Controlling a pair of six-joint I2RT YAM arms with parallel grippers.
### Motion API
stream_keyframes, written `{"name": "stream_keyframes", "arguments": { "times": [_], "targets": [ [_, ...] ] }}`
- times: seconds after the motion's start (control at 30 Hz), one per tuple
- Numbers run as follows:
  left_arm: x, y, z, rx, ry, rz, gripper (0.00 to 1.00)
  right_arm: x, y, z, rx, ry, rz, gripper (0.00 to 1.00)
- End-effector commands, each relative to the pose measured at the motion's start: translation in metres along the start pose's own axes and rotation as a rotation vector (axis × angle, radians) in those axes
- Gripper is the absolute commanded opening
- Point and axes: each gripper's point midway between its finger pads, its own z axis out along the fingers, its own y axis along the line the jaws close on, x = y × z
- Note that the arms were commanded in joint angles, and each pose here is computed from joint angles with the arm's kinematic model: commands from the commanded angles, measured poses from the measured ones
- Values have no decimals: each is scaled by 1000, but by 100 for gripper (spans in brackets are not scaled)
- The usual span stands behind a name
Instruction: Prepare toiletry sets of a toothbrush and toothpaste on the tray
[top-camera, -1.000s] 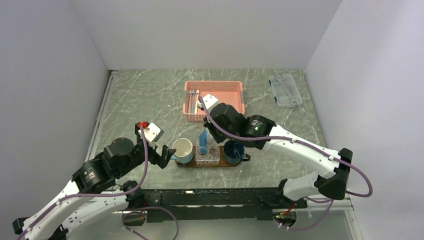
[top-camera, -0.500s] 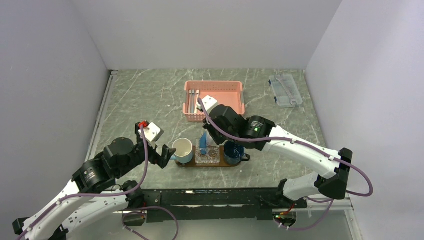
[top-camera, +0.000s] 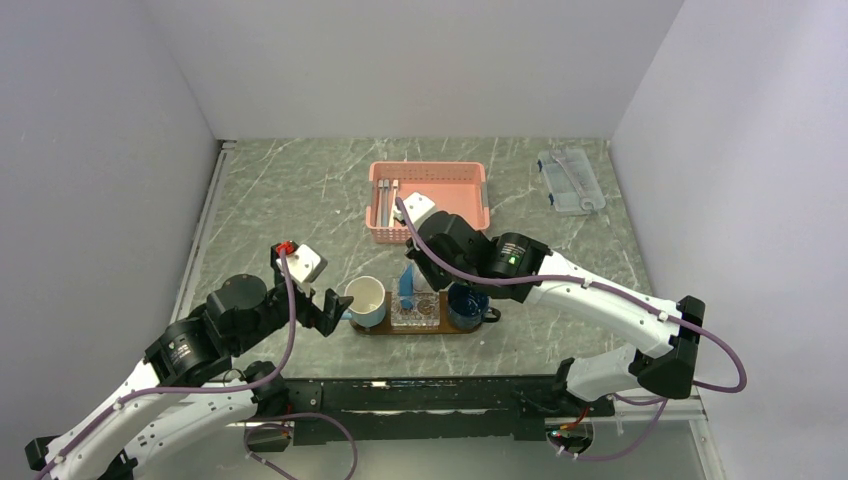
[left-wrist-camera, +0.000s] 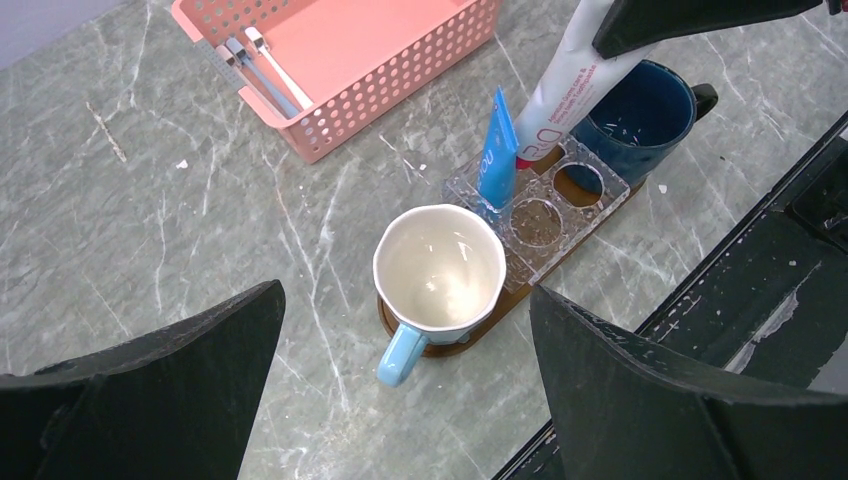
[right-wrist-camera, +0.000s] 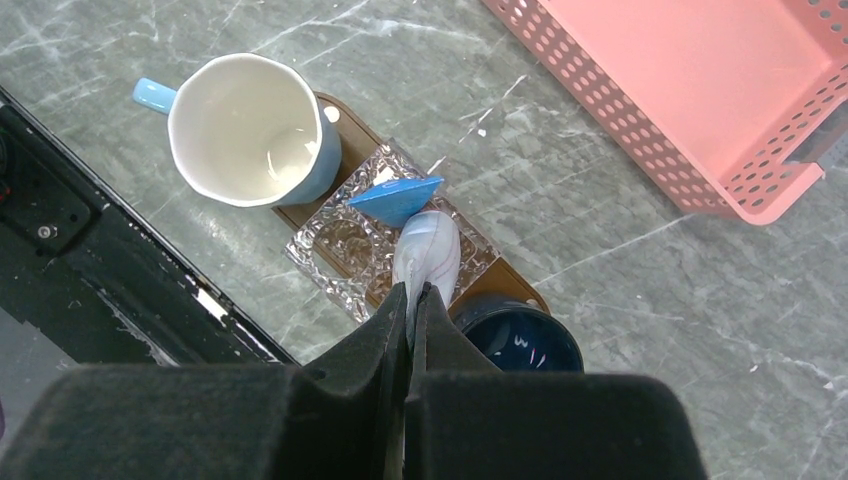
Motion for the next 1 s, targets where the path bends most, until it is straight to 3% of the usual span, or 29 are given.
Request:
{"name": "stream_keyframes", "arguments": {
  "times": [0.0, 0.97],
  "targets": [
    [-10, -2, 4, 8, -39, -5, 98, 29, -3, 0, 24, 123, -18, 0],
    [-10, -1, 5, 13, -38, -9, 98, 40, 13, -13, -76, 143, -24, 0]
  ]
}}
